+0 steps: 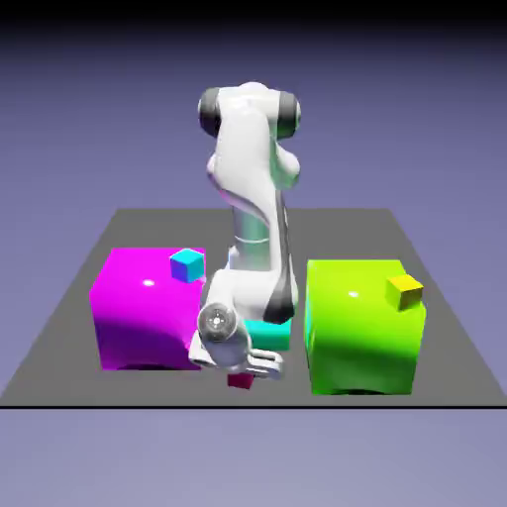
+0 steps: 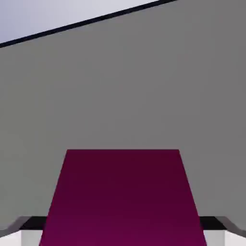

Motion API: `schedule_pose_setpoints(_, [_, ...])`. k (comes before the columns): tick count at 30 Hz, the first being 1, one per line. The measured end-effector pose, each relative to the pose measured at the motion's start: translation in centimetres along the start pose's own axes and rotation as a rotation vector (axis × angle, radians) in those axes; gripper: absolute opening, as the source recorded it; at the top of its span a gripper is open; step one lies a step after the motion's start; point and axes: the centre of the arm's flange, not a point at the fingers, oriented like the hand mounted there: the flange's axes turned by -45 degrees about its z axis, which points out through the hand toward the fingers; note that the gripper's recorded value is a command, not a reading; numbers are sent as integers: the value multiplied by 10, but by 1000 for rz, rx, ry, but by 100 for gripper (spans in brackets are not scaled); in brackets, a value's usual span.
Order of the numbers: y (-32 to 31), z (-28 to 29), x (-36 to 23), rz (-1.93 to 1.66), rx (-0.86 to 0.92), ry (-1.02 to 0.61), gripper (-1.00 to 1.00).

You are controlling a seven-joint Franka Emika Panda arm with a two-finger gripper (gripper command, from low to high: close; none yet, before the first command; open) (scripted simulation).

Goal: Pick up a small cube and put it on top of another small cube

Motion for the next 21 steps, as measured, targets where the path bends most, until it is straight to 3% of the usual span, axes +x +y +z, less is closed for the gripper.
schedule_pose_setpoints(3, [0,-56,-3,-65,-5,74,-100])
schedule_pose_setpoints(6, [-6,-70,-37,-157,-60,81,-100])
schedule_pose_setpoints(21, [-10,-85,-209,-602,-358,89,-100])
